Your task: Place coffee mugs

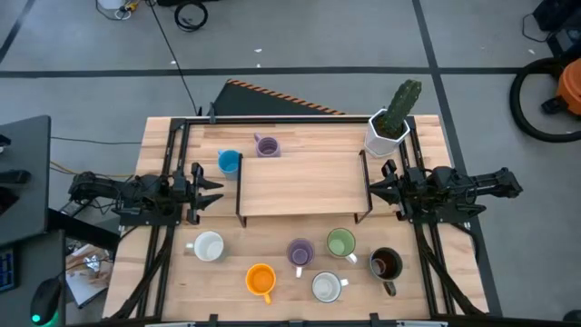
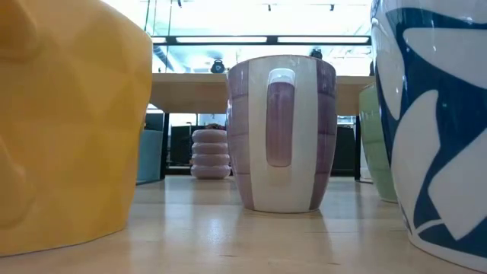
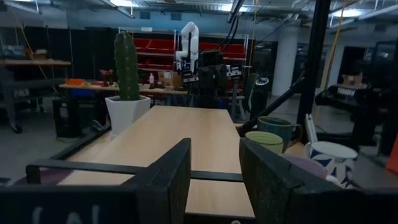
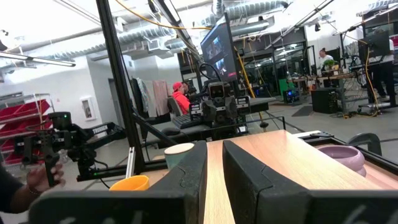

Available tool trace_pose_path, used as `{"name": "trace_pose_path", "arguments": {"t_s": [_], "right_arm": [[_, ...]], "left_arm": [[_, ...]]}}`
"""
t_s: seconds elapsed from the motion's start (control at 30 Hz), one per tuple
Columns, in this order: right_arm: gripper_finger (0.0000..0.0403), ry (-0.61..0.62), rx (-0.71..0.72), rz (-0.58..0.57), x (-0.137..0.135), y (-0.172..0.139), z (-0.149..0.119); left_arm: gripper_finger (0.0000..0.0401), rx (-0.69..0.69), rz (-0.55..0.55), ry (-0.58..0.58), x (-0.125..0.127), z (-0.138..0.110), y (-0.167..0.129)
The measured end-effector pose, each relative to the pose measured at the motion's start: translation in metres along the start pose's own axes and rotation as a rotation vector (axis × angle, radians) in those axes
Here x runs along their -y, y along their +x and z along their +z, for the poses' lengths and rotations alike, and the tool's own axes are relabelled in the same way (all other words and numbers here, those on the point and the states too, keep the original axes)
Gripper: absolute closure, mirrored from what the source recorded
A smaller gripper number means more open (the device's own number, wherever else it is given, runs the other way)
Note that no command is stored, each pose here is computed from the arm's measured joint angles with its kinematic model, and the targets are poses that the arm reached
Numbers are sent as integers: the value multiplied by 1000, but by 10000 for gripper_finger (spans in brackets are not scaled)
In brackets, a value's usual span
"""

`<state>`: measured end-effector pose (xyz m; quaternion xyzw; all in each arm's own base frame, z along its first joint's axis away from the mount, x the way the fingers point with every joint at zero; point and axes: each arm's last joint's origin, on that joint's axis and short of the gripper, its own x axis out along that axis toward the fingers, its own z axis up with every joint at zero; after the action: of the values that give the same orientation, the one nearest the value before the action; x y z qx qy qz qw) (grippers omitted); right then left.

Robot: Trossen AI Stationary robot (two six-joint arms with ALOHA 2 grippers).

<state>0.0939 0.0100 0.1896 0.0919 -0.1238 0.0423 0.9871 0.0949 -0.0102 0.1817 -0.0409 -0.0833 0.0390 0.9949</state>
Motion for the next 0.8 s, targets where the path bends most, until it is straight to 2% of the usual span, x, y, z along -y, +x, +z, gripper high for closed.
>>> {"name": "trace_pose_path", "arguments": {"t_s": [0.1, 0.27, 0.4, 0.6, 0.8], "right_arm": [[346, -21, 0, 0, 0, 0, 0], [346, -156, 54, -41, 1, 0, 5], [346, -120, 152, -36, -1, -1, 14], [346, -83, 263, -23, -2, -3, 25], [346, -33, 283, -14, -3, -4, 27]], "left_arm": [[260, 2, 0, -30, 0, 0, 0], [260, 102, -8, -94, 0, 10, -1], [260, 176, -14, -114, 0, 17, -2], [260, 179, -14, -88, 0, 18, -2], [260, 218, 21, 25, 0, 21, -2]]}}
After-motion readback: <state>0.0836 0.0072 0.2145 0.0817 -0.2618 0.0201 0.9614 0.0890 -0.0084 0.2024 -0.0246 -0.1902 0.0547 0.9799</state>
